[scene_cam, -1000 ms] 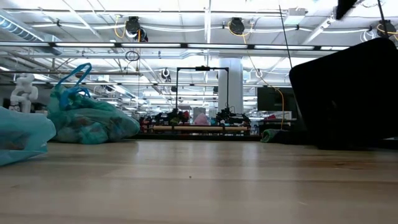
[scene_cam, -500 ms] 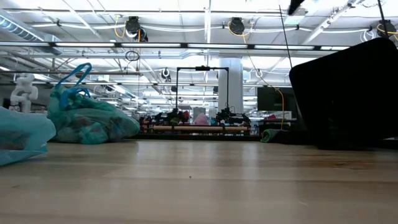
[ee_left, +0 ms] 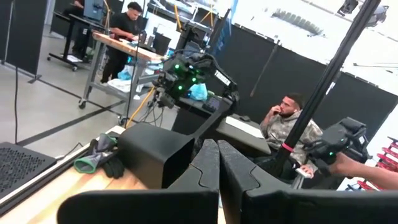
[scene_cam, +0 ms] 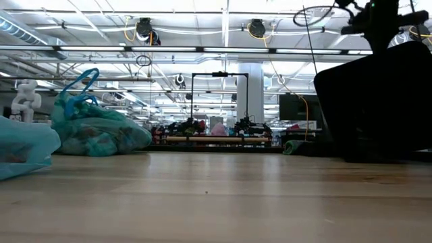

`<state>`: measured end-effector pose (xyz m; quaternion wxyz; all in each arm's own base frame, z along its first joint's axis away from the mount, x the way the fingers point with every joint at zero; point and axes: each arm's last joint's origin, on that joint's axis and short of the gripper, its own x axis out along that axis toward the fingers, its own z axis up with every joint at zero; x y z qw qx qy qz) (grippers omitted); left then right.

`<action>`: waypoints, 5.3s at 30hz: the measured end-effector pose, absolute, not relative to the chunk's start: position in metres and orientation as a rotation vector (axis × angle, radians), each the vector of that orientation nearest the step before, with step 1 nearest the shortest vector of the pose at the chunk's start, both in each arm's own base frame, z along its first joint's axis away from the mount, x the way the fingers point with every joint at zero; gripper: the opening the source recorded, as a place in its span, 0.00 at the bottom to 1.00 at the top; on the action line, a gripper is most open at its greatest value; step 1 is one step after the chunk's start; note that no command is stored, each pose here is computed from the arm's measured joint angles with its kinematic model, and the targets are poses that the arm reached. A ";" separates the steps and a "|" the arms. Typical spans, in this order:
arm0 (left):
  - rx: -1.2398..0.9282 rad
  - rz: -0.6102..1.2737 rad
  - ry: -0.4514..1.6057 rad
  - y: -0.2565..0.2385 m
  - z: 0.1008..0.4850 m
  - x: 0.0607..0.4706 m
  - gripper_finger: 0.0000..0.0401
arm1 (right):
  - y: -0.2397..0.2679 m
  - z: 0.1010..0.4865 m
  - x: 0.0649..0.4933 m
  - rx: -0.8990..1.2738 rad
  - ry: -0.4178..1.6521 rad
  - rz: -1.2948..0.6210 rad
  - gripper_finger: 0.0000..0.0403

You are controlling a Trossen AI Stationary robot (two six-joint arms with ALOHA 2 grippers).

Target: Place trash/remove bag and relplace

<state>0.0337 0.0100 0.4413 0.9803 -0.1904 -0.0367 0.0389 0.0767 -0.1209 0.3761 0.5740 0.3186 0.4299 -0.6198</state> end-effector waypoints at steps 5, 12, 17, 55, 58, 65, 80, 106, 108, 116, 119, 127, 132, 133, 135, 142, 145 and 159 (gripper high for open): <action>-0.384 0.081 -0.075 0.010 0.441 0.034 0.00 | -0.129 0.353 0.070 0.821 1.118 -1.413 0.00; -0.391 0.081 -0.074 0.010 0.441 0.034 0.00 | -0.131 0.318 0.060 0.912 1.270 -1.374 0.00; -0.412 0.086 -0.053 0.010 0.438 0.034 0.00 | -0.128 0.287 0.057 1.034 1.356 -1.261 0.00; -0.485 0.113 0.092 0.017 0.410 0.039 0.00 | -0.055 0.313 0.137 0.919 0.801 -0.876 0.00; -0.511 0.117 0.119 0.027 0.398 0.045 0.00 | -0.053 0.320 0.122 0.895 0.825 -0.976 0.00; -0.586 0.112 0.100 0.066 0.368 0.072 0.00 | -0.052 0.316 0.101 0.885 0.872 -1.141 0.00; -0.705 -0.088 0.162 0.113 0.324 0.181 0.00 | -0.082 0.288 0.107 0.968 0.747 -1.153 0.00; -0.826 -0.135 0.309 0.126 0.225 0.328 0.00 | -0.113 0.261 0.138 1.002 0.828 -1.046 0.00; -0.810 -0.138 0.307 0.128 0.225 0.332 0.00 | -0.113 0.256 0.144 0.999 0.865 -1.033 0.00; -0.809 -0.142 0.364 0.129 0.219 0.335 0.00 | -0.115 0.238 0.181 0.991 0.899 -0.926 0.00; -0.820 -0.222 0.378 0.126 0.224 0.332 0.00 | -0.115 0.231 0.192 0.992 0.907 -0.891 0.00; -0.693 -0.296 0.220 0.112 0.286 0.312 0.00 | -0.116 0.221 0.214 1.005 0.878 -0.800 0.00; -0.651 -0.314 0.168 0.110 0.309 0.310 0.00 | -0.119 0.216 0.233 1.046 0.795 -0.718 0.00; -0.651 -0.312 0.180 0.111 0.309 0.311 0.00 | -0.120 0.214 0.238 1.055 0.781 -0.701 0.00; -0.652 -0.309 0.210 0.112 0.305 0.316 0.00 | -0.119 0.210 0.246 1.064 0.761 -0.686 0.00; -0.688 -0.305 0.269 0.110 0.300 0.314 0.00 | -0.109 0.210 0.253 1.030 0.733 -0.725 0.00; -0.655 -0.337 0.223 0.104 0.319 0.302 0.00 | -0.106 0.225 0.248 1.002 0.665 -0.727 0.00; -0.541 -0.113 0.484 0.030 0.362 0.177 0.00 | -0.047 0.260 0.242 0.921 0.624 -0.509 0.00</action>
